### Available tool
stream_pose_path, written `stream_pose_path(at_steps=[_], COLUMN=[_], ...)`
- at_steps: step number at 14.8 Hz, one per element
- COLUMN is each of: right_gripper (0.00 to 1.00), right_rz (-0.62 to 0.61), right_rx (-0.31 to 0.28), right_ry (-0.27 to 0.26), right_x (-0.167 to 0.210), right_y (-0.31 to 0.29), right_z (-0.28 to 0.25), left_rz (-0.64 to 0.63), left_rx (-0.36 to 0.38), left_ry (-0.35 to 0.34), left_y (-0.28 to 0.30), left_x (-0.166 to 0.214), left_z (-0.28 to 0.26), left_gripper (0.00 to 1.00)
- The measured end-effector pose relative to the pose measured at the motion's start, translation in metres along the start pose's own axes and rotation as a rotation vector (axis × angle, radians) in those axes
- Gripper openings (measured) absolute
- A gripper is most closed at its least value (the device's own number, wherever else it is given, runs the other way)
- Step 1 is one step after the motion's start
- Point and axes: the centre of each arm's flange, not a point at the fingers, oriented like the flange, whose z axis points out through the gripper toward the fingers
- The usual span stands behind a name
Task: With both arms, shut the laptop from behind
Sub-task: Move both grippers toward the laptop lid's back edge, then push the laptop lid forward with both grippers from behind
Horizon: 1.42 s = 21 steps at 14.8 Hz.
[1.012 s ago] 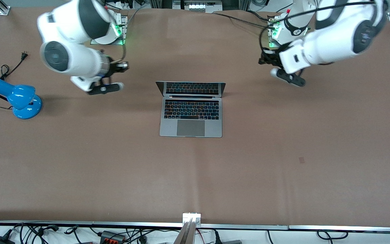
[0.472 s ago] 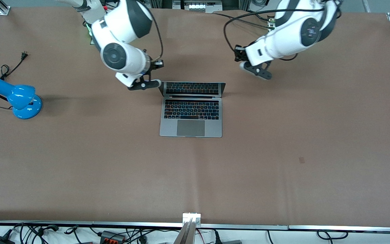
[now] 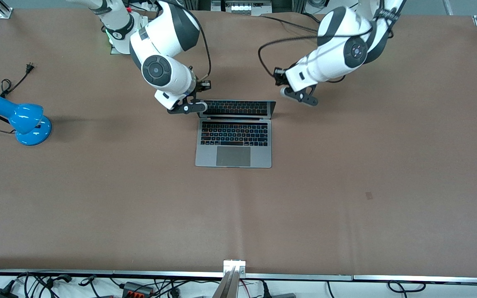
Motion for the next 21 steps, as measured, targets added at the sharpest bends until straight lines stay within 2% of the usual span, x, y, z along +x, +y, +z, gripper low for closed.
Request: stream_pose_path(at_steps=[4,8,13,18,21], right_gripper=[0.01,0.01,0.01,0.01,0.01], right_rz=[0.02,0.042,0.073,0.079,0.076], right_rx=[0.022,0.045,0.068,0.016,-0.008], right_ry=[0.053,0.092,0.144,0.188,0.198], right_x=[0.018,0.032,0.055,0.081,0.097], right_y=[0.0,-0.003,0.002,-0.003,-0.007], right_z=[0.006,-0.011,-0.028,-0.024,-0.016], left_rz=[-0.039,-0.059,-0.081,-0.117,-0.11], left_rx=[-0.034,-0.06,-0.077,-0.115,-0.101], left_ry=[0.015,0.028,0.108,0.099,0.108], left_y=[-0.008,-0.012,-0.018,-0.027,-0.037], left_x=[0.028,0.046,0.064,0.091,0.107], left_z=[0.029,0.043,0.047,0.061,0.062], left_gripper=[0.01,0.01,0.01,0.01,0.01])
